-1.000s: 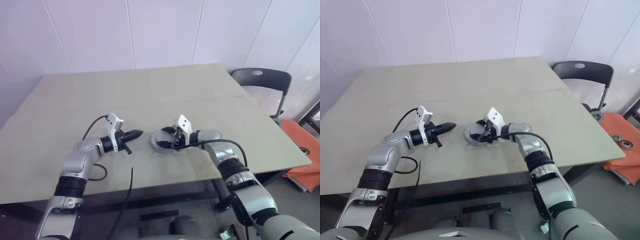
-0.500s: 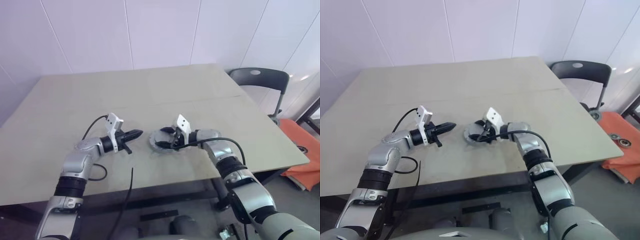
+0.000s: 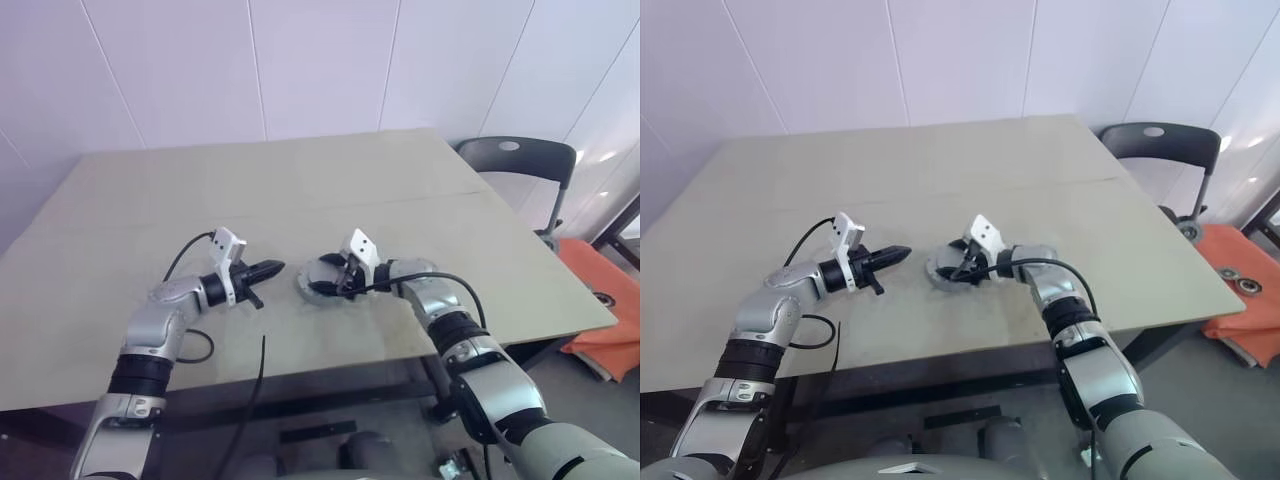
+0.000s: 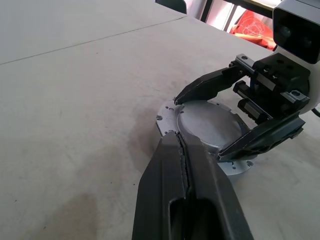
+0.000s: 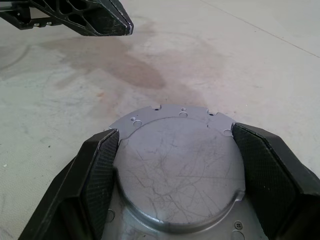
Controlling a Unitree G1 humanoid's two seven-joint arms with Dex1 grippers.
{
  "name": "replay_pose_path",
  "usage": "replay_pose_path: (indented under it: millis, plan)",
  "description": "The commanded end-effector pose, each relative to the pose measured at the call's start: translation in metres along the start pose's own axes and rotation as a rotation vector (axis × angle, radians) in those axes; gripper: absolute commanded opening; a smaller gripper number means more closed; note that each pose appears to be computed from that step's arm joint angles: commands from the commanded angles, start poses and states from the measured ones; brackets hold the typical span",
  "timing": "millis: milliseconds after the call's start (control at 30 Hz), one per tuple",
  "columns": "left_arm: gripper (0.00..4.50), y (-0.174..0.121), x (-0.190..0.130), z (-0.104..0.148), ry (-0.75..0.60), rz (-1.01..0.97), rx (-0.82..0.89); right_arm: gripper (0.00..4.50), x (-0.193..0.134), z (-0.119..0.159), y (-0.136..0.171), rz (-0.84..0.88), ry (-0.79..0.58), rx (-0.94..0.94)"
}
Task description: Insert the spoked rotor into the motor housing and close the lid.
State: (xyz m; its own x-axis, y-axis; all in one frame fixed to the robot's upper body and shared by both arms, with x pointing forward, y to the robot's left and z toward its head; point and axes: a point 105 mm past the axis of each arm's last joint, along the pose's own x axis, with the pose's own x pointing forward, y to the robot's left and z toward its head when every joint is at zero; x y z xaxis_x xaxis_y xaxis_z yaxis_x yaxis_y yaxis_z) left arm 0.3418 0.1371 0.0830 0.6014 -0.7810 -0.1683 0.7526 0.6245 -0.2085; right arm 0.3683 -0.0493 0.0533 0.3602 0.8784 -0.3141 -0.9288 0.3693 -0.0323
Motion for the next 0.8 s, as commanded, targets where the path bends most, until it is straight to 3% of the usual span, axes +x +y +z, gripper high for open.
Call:
replay_pose_path:
  millis: [33, 367, 800]
  plan:
    - [0.00, -0.002, -0.001, 0.014, -0.036, -0.007, 0.047, 3.24, 0.001, -0.010, -0.001, -0.007, 0.050, 0.004]
    - [0.00, -0.008, 0.004, 0.016, -0.033, -0.033, 0.060, 3.24, 0.002, -0.014, 0.003, 0.018, 0.069, 0.013]
    - [0.00, -0.026, 0.044, -0.004, 0.041, -0.109, 0.055, 3.24, 0.000, -0.017, 0.003, 0.011, 0.065, 0.031]
